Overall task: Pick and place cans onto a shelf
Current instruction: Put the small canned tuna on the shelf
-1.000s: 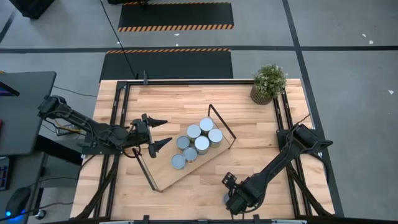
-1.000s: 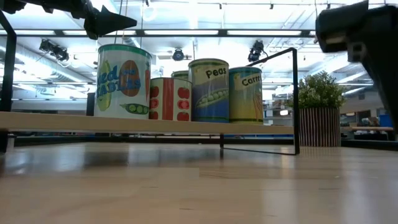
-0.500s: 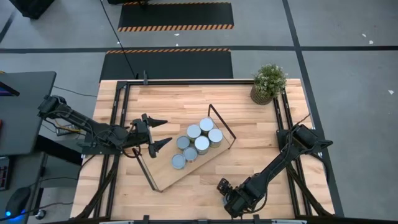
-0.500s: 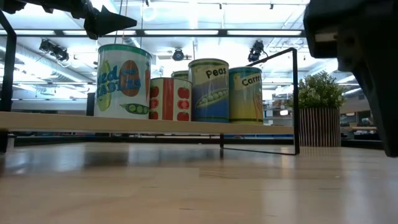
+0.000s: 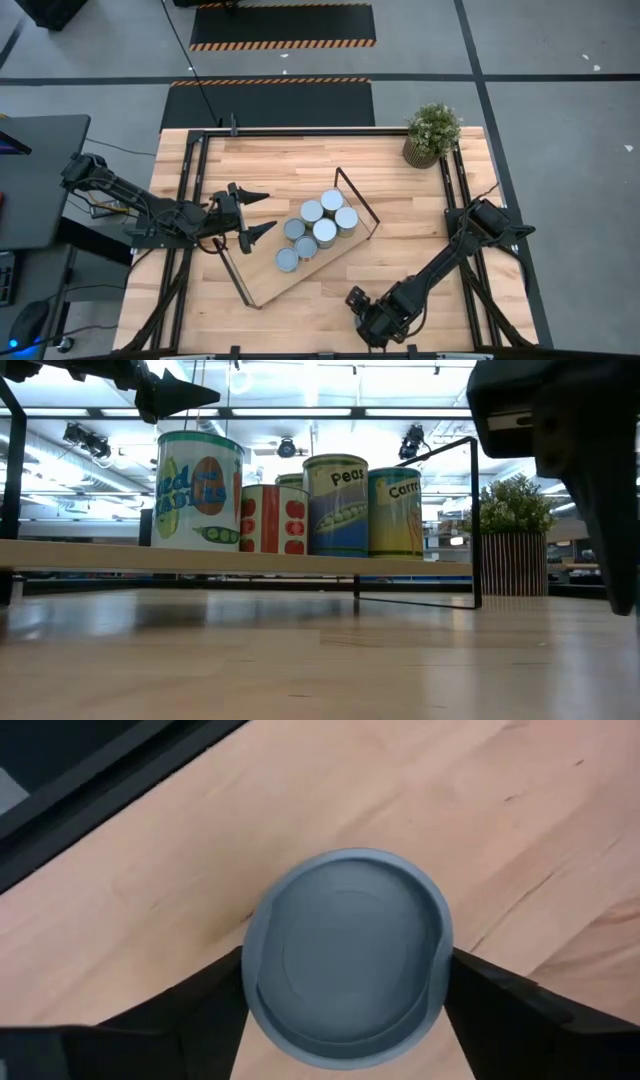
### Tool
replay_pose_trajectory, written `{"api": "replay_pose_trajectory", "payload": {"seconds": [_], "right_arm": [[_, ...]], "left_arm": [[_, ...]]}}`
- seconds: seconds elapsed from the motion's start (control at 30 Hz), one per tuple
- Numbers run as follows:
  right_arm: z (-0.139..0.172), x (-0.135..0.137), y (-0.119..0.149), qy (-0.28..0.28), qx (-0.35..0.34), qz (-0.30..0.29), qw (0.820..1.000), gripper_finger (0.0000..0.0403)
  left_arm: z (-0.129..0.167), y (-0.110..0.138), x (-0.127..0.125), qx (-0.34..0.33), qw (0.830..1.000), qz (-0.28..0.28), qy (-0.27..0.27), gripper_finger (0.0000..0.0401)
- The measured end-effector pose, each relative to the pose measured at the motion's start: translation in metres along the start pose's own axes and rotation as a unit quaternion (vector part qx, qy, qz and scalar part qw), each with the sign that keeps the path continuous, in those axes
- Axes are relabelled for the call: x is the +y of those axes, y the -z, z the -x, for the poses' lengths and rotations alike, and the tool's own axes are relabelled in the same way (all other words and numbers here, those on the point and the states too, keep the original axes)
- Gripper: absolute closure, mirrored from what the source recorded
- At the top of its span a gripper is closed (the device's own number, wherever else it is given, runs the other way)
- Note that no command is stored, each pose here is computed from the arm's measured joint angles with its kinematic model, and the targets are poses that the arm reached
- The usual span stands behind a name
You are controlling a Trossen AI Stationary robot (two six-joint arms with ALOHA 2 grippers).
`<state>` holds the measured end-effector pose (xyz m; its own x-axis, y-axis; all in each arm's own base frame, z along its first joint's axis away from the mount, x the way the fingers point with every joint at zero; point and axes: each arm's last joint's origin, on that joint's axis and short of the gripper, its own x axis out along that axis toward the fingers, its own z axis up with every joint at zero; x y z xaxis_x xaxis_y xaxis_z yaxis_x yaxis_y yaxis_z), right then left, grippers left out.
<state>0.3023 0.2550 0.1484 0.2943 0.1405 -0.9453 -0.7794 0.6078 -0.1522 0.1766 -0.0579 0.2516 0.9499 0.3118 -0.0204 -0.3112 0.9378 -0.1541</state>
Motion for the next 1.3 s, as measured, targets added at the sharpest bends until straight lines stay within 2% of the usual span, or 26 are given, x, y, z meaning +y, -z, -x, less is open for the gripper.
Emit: {"api": "replay_pose_trajectory", "payload": {"seconds": [0.13,0.23,0.47,0.67,0.73,0.93,1.03,1.3], "right_arm": [[0.002,-0.006,-0.001,0.005,0.000,-0.009,1.000,0.0103],[0.010,-0.019,-0.009,0.042,-0.012,-0.017,0.999,0.0102],[0.030,-0.070,-0.020,0.097,-0.047,-0.041,0.993,0.0100],[0.046,-0.115,-0.027,0.156,-0.100,-0.094,0.978,0.0101],[0.046,-0.126,-0.033,0.160,-0.108,-0.089,0.977,0.0102],[0.037,-0.147,-0.064,0.173,-0.104,-0.025,0.979,0.0104],[0.032,-0.160,-0.074,0.179,-0.102,-0.020,0.978,0.0103],[0.006,-0.185,-0.082,0.184,-0.081,0.003,0.980,0.0103]], "left_arm": [[0.000,0.000,0.000,0.000,1.000,0.000,0.000,0.0012],[0.000,0.000,0.000,0.000,1.000,0.004,0.000,0.0012],[0.000,0.000,0.000,-0.001,1.000,0.014,0.000,0.0012],[0.000,0.000,0.000,-0.001,1.000,0.013,0.000,0.0012],[0.000,0.000,0.000,0.000,1.000,0.013,0.000,0.0012],[0.000,0.000,0.000,-0.001,1.000,0.014,0.000,0.0012],[0.000,0.000,0.000,0.000,1.000,0.016,0.000,0.0012],[0.001,0.000,-0.003,0.006,0.999,0.016,0.034,0.0012]]}}
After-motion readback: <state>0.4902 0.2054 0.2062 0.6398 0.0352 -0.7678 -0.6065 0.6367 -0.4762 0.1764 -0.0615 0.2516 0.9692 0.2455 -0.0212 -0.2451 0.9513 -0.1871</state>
